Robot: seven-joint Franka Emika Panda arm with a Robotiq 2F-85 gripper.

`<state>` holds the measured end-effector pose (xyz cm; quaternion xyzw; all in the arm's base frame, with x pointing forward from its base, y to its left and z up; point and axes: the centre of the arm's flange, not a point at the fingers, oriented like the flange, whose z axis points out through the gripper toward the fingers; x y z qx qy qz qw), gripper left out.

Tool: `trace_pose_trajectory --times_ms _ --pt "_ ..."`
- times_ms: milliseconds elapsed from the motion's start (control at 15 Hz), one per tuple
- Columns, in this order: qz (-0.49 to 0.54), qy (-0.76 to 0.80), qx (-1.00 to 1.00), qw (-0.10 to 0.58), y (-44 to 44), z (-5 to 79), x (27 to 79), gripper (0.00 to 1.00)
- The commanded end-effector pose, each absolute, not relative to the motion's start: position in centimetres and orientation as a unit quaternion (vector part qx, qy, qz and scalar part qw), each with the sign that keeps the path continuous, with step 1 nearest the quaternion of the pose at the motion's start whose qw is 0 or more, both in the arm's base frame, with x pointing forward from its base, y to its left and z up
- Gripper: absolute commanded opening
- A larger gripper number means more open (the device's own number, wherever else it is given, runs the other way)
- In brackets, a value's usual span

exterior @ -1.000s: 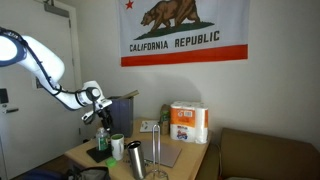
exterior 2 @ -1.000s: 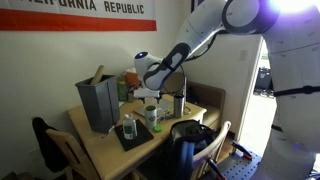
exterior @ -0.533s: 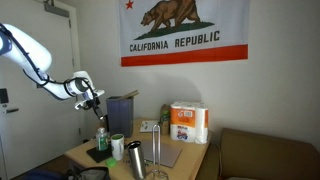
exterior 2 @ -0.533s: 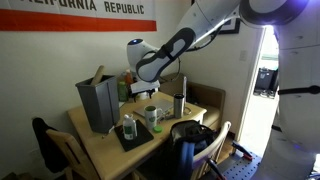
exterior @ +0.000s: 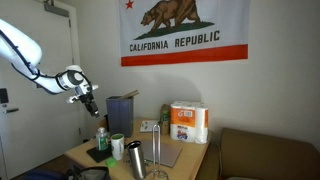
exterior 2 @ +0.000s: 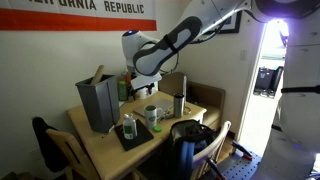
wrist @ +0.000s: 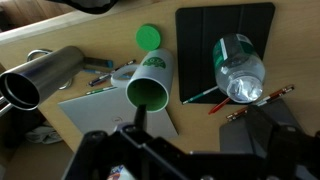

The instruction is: Move the white mug to the front of the table

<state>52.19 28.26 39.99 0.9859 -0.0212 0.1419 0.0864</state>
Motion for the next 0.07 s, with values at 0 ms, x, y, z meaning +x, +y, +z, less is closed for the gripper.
trace_pose_trajectory --times_ms 0 --pt "0.141 -0.021 0.986 0.087 28.23 39.91 52.16 1.00"
